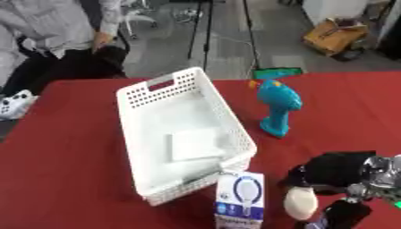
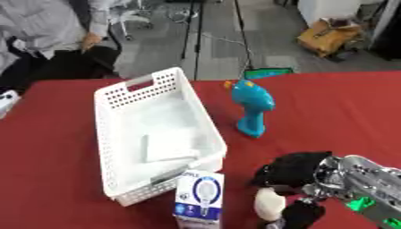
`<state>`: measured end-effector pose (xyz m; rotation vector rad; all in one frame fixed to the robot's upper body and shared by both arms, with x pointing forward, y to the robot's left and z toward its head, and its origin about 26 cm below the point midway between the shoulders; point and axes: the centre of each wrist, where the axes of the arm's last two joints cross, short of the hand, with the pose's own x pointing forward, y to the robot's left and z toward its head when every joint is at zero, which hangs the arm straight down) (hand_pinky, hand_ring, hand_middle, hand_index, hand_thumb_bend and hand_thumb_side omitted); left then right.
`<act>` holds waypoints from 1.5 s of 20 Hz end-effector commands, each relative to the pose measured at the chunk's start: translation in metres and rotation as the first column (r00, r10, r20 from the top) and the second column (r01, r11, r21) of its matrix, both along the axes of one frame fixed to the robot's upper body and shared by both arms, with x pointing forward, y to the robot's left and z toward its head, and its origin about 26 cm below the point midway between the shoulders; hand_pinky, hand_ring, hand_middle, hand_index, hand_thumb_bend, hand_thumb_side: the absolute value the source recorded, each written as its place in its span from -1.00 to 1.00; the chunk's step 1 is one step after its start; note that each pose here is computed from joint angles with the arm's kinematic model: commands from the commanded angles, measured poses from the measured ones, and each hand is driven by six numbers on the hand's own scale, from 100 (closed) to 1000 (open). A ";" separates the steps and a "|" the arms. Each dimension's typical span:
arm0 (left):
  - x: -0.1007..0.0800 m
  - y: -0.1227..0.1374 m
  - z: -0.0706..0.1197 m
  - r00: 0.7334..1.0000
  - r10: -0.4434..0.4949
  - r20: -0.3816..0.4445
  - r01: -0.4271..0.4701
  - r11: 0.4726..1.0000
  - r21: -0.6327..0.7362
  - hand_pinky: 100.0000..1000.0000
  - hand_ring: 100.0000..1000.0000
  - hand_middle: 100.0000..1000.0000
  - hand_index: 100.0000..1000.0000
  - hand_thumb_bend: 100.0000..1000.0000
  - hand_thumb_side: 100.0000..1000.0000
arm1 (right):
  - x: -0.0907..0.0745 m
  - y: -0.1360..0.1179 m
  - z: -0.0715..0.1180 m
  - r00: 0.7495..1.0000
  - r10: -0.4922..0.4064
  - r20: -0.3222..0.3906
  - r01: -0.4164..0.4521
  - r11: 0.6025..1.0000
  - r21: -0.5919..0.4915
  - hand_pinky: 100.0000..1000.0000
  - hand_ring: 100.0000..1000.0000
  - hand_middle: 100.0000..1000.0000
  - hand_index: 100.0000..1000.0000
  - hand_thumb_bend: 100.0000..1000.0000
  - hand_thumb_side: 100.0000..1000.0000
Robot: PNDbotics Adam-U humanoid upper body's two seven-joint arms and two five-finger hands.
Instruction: Pick up objects on the table and place them in the box.
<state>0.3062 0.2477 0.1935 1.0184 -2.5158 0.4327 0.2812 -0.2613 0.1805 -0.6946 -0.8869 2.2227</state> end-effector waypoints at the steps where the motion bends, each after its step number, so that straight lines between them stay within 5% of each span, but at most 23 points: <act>1: -0.001 -0.001 0.008 0.999 -0.007 0.031 0.007 1.000 0.005 0.28 0.40 0.35 0.52 -1.00 1.00 | -0.001 -0.004 0.006 1.000 0.003 0.027 -0.003 1.000 -0.028 -0.28 0.12 0.65 1.00 -0.40 0.54; 30: -0.001 -0.003 0.007 0.999 -0.020 0.029 0.020 1.000 -0.007 0.28 0.41 0.35 0.51 -1.00 1.00 | -0.003 -0.011 0.005 0.999 -0.016 0.041 0.016 1.000 -0.010 -0.72 -0.17 0.52 0.99 -0.35 -0.01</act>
